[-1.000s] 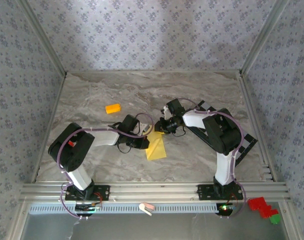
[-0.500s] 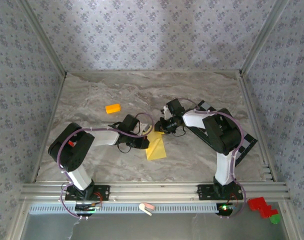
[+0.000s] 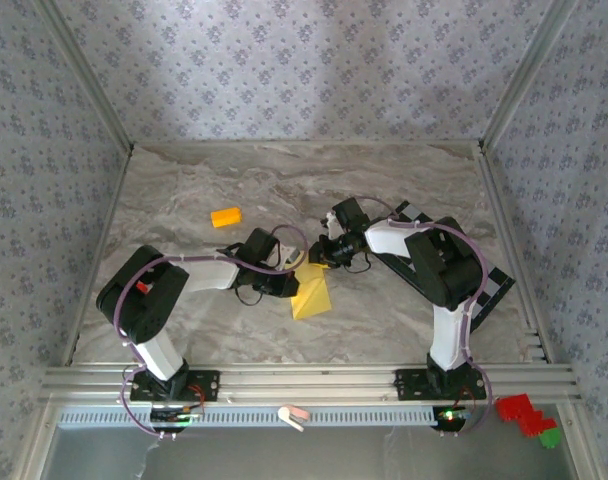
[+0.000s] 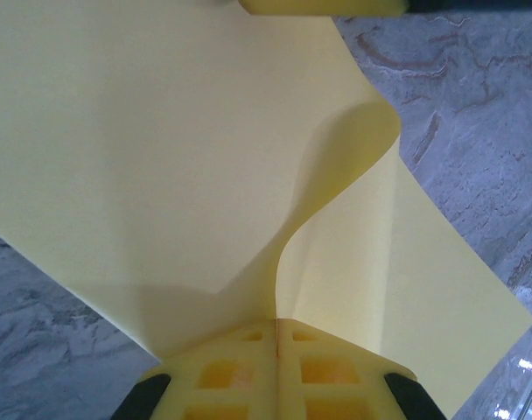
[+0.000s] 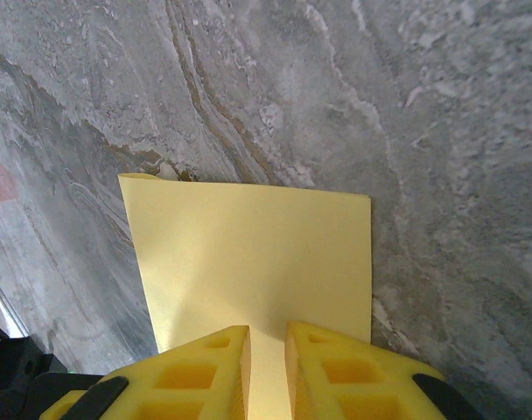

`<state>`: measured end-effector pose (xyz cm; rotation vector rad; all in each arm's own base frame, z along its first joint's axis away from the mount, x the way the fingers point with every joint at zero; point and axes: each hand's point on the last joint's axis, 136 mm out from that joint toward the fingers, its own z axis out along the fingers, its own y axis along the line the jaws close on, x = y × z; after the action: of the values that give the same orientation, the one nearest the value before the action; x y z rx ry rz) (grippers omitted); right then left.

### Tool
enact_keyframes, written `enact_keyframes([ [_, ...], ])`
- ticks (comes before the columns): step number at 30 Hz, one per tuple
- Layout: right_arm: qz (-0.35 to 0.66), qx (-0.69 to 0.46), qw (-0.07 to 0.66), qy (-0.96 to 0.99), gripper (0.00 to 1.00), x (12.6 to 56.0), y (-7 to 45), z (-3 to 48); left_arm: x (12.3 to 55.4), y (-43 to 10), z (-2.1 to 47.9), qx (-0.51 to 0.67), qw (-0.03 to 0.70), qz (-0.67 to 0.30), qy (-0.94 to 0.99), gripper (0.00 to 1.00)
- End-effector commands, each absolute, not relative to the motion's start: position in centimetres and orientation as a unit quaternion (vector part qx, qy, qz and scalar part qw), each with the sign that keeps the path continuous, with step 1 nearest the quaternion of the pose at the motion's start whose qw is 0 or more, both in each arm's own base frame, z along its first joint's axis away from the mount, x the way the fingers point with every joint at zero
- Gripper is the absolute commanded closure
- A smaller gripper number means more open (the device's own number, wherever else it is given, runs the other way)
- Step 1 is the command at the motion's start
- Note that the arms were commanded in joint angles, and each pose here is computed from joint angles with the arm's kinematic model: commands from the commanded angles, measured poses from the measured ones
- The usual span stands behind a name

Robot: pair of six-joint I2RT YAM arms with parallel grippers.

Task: Fold a paper plane with a square sheet of paper (pick it up from the middle)
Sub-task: Fold the triangle a second time at the center of the table.

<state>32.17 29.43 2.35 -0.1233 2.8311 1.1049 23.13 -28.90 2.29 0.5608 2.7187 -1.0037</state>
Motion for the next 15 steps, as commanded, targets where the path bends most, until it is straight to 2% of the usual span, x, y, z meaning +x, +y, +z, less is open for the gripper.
enact_keyframes([
  [1,0.328,-0.038,0.014,0.944,0.79,30.63,28.59,-0.21,23.25,-29.11,2.45,0.198,0.091,-0.341,0.915,0.99],
  [15,0.331,-0.041,0.017,0.943,0.78,30.75,28.77,0.2,22.81,-28.48,1.65,0.192,0.083,-0.329,0.921,1.0],
])
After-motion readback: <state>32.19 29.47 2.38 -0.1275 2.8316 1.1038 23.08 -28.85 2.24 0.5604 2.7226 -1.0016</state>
